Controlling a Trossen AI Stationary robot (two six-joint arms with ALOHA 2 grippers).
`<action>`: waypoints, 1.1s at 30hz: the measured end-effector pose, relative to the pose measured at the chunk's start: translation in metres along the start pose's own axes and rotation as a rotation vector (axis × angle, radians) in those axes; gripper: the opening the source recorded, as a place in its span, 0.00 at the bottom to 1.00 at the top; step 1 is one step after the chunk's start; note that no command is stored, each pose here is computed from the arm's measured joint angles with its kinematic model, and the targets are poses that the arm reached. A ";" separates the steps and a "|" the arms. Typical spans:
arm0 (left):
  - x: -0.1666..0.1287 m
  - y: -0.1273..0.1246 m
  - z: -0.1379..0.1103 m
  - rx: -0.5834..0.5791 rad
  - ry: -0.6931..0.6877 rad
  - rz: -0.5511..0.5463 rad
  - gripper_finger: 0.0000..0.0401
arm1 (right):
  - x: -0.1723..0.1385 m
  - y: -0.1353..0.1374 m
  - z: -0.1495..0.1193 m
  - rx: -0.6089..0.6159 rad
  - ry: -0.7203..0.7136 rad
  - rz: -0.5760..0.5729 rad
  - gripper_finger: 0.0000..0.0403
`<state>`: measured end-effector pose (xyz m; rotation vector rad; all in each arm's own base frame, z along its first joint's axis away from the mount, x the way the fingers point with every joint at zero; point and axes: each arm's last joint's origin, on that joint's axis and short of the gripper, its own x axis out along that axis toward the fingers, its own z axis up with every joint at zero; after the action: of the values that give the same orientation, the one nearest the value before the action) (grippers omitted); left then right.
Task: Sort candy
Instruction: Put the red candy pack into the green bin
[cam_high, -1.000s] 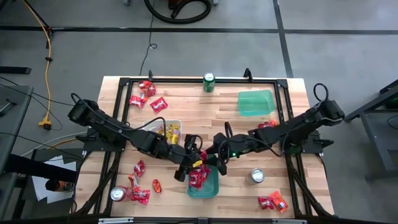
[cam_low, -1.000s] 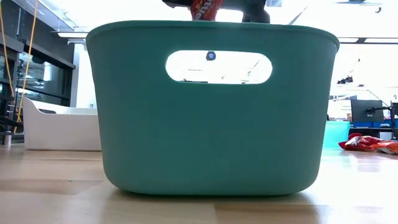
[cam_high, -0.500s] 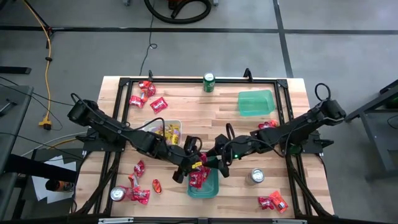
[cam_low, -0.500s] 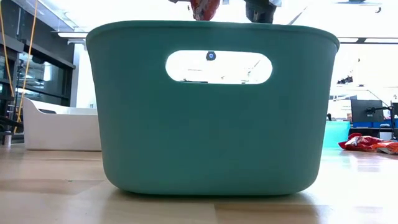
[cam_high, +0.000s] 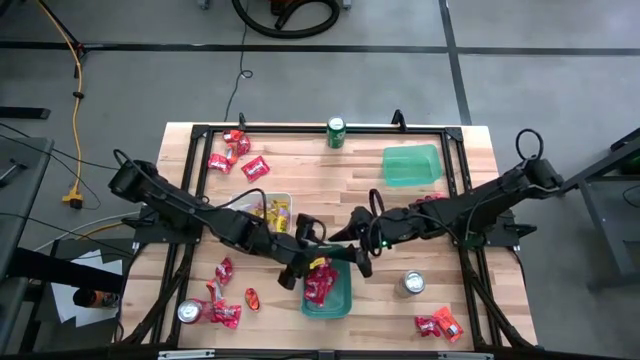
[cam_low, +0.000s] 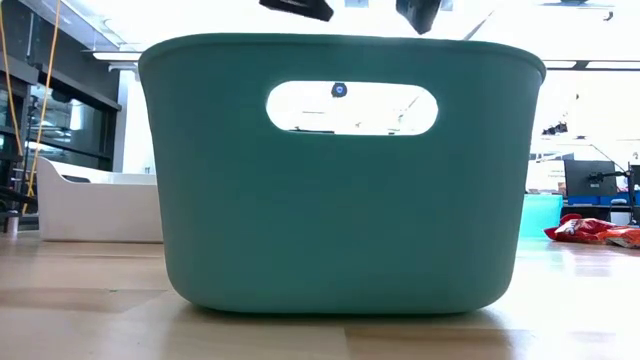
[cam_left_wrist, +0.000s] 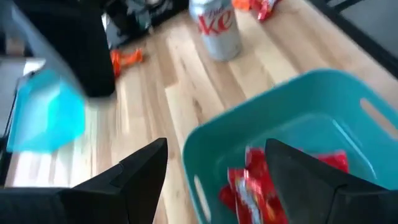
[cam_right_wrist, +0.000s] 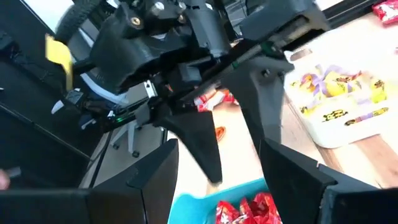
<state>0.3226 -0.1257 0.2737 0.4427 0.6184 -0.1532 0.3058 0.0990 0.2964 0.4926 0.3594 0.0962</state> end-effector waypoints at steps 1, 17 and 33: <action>-0.005 0.002 0.000 -0.015 0.025 0.002 0.64 | -0.004 0.001 0.002 -0.007 -0.006 0.003 0.55; -0.095 0.056 -0.050 -0.705 -0.288 0.240 0.64 | -0.115 -0.032 0.013 -0.003 0.053 -0.543 0.55; -0.095 0.047 -0.078 -0.943 -0.473 0.206 0.64 | -0.149 -0.151 -0.077 0.729 0.466 -1.309 0.55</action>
<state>0.2176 -0.0479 0.2896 -0.4396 0.1268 0.2293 0.1401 -0.0259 0.2079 0.8630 1.1274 -1.2483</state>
